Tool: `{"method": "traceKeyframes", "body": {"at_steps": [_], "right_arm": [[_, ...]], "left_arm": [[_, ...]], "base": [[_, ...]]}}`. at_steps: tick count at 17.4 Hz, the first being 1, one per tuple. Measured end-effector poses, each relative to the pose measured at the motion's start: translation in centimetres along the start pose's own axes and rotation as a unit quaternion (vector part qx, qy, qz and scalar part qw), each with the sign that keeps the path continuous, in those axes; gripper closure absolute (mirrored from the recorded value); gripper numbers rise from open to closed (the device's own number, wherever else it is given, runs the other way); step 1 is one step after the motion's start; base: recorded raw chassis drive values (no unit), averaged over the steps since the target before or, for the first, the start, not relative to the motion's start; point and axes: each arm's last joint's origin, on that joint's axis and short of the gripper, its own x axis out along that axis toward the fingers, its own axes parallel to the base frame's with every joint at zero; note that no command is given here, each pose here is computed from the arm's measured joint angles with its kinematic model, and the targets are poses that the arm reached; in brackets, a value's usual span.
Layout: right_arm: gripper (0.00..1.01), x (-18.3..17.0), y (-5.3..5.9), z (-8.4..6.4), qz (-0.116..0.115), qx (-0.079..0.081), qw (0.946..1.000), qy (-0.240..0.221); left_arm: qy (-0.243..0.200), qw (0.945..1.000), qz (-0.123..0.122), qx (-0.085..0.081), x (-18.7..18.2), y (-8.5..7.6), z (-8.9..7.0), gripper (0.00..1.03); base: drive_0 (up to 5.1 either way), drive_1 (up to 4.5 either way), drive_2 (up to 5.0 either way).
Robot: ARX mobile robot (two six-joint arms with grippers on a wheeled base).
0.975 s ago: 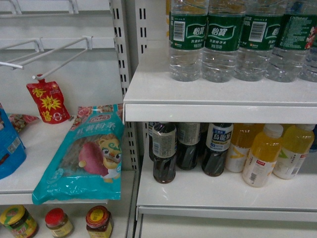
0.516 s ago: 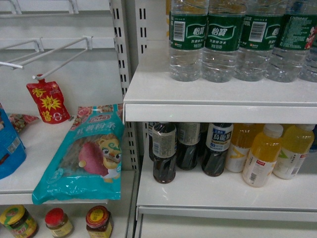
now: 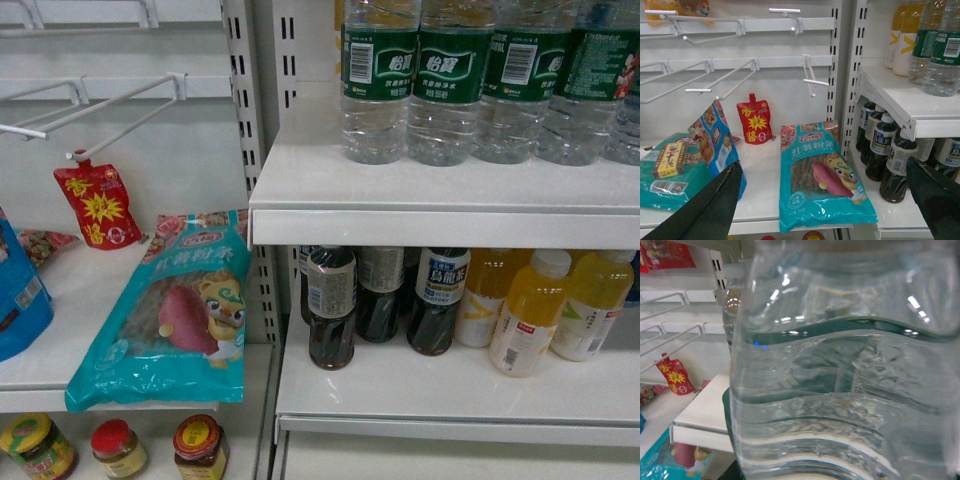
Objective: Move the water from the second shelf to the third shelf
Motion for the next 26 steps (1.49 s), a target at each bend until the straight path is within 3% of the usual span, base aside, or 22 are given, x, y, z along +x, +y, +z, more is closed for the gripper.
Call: {"method": "traceKeyframes", "body": {"at_steps": [4, 11, 26], "right_arm": [[0.59, 5.8, 0.3, 0.0, 0.01, -0.002, 0.9994, 0.032], [0.59, 12.1, -0.2, -1.0, -0.02, -0.001, 0.9975, 0.068], [0.59, 15.4, -0.3, -2.3, -0.045, 0.0, 0.9972, 0.06]], "left_arm": [[0.0, 1.0, 0.0, 0.0, 0.0, 0.0, 0.0, 0.05], [0.0, 1.0, 0.0, 0.0, 0.0, 0.0, 0.0, 0.05], [0.0, 1.0, 0.0, 0.0, 0.0, 0.0, 0.0, 0.05]], "base": [[0.0, 0.0, 0.0], [0.0, 0.0, 0.0], [0.0, 0.0, 0.0]]}}
